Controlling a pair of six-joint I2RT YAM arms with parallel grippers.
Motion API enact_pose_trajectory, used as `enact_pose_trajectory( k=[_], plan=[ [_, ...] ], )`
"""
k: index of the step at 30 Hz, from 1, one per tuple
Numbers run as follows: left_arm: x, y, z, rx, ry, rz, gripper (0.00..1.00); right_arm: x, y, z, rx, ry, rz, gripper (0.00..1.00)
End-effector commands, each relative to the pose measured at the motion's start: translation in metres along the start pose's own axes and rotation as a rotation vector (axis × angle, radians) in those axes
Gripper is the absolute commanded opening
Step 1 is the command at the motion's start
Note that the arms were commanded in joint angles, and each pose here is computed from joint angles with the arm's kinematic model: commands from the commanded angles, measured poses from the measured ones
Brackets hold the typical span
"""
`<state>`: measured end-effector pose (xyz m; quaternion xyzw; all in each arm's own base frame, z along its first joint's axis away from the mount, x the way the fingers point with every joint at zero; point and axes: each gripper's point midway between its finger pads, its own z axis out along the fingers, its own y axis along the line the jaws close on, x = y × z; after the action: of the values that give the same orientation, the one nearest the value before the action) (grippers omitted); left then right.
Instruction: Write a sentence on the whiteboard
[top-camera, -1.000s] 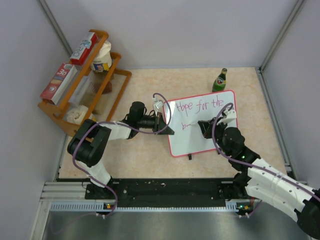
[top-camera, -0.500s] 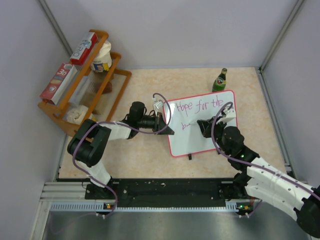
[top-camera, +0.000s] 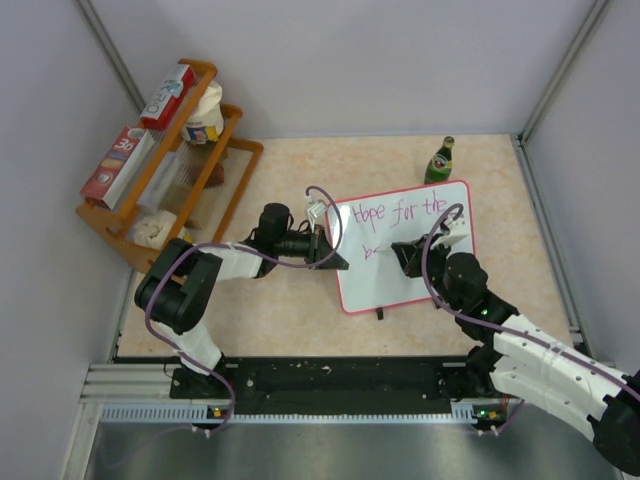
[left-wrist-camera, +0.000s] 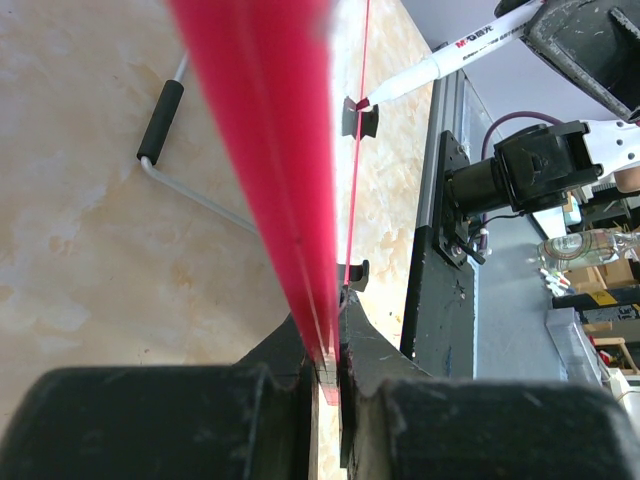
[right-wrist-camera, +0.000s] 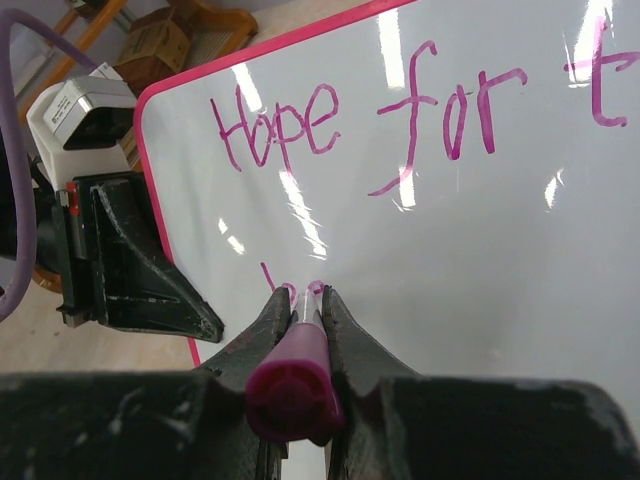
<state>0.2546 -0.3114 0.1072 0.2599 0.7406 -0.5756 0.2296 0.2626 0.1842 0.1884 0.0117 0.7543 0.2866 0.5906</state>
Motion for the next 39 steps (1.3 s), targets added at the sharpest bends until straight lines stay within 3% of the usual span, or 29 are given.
enact_pose_trajectory(
  k=[1, 25, 39],
  plan=[
    [0.043, 0.005, 0.004, -0.002, 0.114, 0.030, 0.00, 0.014, -0.010, -0.003, 0.020, 0.040, -0.009, 0.00],
    [0.044, 0.006, 0.004, -0.004, 0.115, 0.029, 0.00, 0.003, -0.028, -0.012, 0.119, -0.003, -0.023, 0.00],
    [0.045, 0.006, 0.004, -0.006, 0.116, 0.028, 0.00, -0.047, 0.015, -0.019, -0.033, -0.107, 0.033, 0.00]
  ],
)
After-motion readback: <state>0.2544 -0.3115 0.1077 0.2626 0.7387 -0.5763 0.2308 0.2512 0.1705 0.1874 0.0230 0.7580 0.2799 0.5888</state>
